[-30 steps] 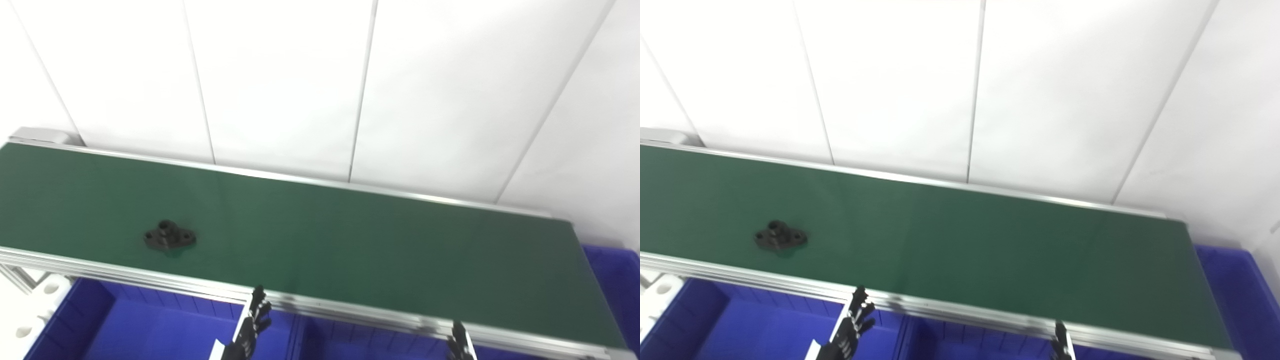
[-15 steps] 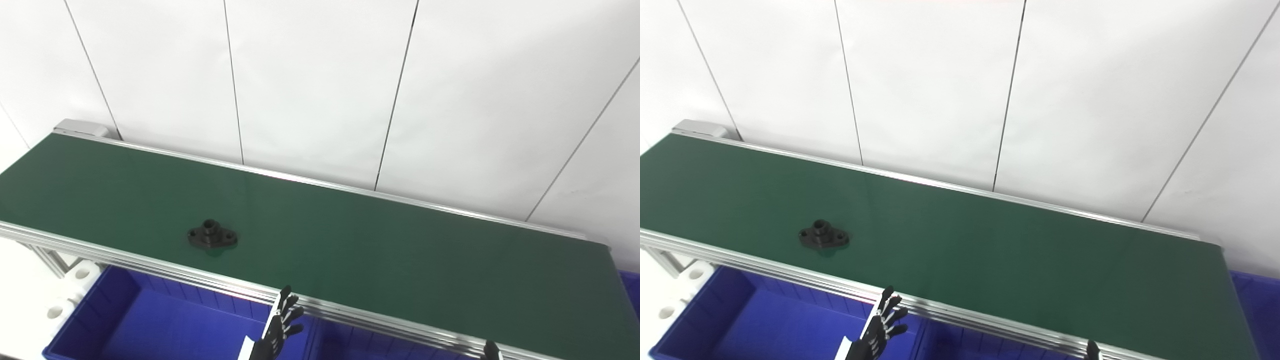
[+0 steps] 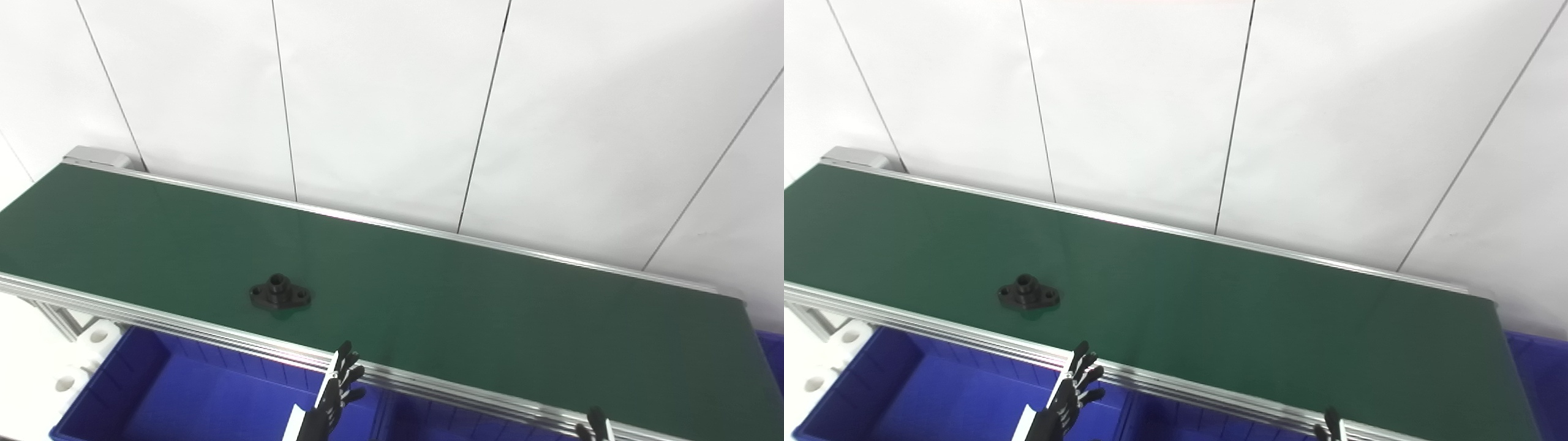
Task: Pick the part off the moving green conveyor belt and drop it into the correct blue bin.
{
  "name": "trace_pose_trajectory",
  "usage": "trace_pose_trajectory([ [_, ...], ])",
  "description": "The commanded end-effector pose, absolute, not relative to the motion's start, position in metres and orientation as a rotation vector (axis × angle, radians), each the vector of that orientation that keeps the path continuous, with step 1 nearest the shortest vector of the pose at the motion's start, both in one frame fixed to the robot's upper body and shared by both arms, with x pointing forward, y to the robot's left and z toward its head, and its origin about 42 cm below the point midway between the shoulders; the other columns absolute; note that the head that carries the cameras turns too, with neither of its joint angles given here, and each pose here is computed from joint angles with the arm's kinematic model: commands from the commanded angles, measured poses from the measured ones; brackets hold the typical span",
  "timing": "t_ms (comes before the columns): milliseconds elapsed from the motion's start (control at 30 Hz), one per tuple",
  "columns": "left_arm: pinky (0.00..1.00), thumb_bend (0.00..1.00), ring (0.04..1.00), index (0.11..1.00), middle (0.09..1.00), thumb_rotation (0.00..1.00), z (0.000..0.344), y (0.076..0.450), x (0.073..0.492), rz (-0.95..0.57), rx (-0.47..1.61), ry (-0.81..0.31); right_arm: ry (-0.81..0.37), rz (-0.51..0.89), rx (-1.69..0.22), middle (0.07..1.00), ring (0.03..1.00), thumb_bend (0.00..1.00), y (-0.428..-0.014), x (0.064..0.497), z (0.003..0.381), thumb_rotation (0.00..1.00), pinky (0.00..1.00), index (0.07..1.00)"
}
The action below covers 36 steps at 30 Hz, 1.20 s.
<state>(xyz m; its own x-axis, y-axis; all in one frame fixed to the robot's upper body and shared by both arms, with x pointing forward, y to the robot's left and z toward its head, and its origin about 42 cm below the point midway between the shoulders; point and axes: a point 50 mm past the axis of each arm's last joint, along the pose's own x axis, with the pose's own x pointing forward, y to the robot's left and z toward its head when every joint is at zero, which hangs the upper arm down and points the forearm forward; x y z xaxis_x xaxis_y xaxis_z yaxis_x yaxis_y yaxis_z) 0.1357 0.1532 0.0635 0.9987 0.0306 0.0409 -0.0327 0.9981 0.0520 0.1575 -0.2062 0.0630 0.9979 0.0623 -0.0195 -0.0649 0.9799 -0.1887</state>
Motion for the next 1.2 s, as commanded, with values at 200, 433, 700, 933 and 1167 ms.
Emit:
trace_pose_trajectory([
  [200,0.87,0.82,0.952,1.000,0.997,0.76,0.074,0.164,0.140,-0.014,0.017,-0.083,-0.187,0.025,-0.357,0.902,0.842,0.84,-0.200,0.178,0.103,0.49,0.79,0.966],
  [433,0.93,0.82,0.983,1.000,1.000,0.81,0.077,0.165,0.147,-0.029,-0.001,-0.087,-0.209,0.021,-0.417,0.876,0.812,0.99,-0.203,0.200,0.127,0.25,0.76,0.933],
  [700,0.96,0.79,0.997,1.000,1.000,0.82,0.079,0.164,0.147,-0.052,-0.010,-0.092,-0.216,0.070,-0.531,0.870,0.817,1.00,-0.199,0.233,0.145,0.23,0.70,0.917],
  [933,0.95,0.78,0.990,1.000,1.000,0.81,0.080,0.162,0.146,-0.054,-0.016,-0.086,-0.222,0.145,-0.660,0.871,0.800,0.98,-0.193,0.265,0.158,0.30,0.67,0.908],
  [1167,0.92,0.81,0.970,1.000,0.997,0.82,0.081,0.158,0.145,-0.055,-0.002,-0.079,-0.247,0.219,-0.801,0.859,0.750,1.00,-0.173,0.302,0.173,0.31,0.60,0.890],
])
